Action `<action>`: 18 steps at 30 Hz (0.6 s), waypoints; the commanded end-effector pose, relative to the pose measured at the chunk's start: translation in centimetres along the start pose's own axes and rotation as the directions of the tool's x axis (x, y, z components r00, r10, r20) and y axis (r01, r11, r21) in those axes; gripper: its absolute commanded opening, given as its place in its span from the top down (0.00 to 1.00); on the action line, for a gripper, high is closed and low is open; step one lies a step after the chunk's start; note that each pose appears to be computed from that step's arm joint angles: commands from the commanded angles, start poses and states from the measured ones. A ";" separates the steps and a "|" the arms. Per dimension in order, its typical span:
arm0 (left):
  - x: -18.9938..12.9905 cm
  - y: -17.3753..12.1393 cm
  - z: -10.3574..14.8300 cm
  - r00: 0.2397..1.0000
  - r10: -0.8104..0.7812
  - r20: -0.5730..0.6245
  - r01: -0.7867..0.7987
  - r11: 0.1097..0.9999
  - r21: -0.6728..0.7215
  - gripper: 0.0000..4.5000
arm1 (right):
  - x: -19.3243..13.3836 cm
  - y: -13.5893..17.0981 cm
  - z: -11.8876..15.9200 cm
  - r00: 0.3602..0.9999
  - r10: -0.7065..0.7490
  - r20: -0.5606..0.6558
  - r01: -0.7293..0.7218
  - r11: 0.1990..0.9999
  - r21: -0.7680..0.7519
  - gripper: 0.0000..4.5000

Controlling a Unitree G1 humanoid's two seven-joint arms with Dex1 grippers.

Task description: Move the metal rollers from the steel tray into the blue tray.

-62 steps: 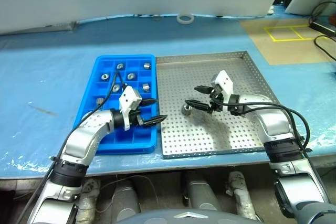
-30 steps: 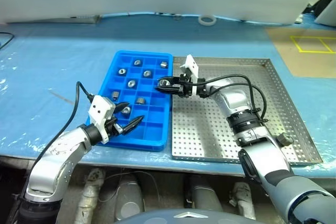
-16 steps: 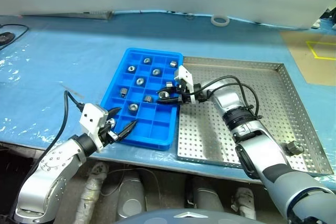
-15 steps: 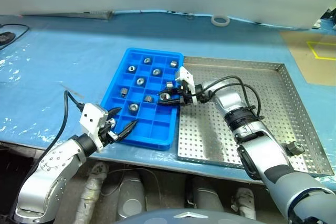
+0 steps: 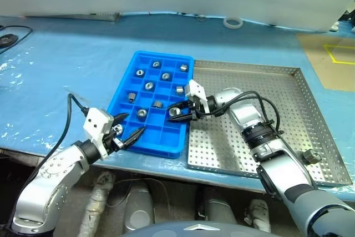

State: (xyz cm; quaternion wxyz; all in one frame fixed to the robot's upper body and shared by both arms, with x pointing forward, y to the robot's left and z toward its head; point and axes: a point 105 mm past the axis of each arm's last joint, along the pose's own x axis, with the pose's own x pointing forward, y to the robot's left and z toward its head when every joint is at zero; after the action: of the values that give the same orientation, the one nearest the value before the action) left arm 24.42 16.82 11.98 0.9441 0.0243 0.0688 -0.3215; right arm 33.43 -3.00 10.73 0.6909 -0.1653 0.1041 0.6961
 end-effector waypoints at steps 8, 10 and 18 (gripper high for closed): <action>-3.3 0.9 -0.9 0.995 0.085 -0.049 -0.084 0.996 0.009 0.11 | 3.0 2.7 2.4 0.984 0.157 0.086 -0.157 0.988 0.001 0.63; -3.4 0.8 -0.9 0.995 0.087 -0.050 -0.087 0.996 0.010 0.11 | 3.7 3.0 2.1 0.985 0.163 0.060 -0.162 0.987 -0.012 0.63; -3.6 0.4 -1.1 0.994 0.097 -0.050 -0.097 0.995 0.003 0.11 | 6.4 2.7 2.7 0.993 0.101 0.065 -0.097 0.994 -0.059 0.63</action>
State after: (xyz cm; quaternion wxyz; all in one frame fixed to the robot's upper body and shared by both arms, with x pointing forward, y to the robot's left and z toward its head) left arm 21.81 19.57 10.32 0.9547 0.0239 0.1139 -0.2738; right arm 30.94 2.57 10.21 0.6571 -0.1544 0.0855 0.7329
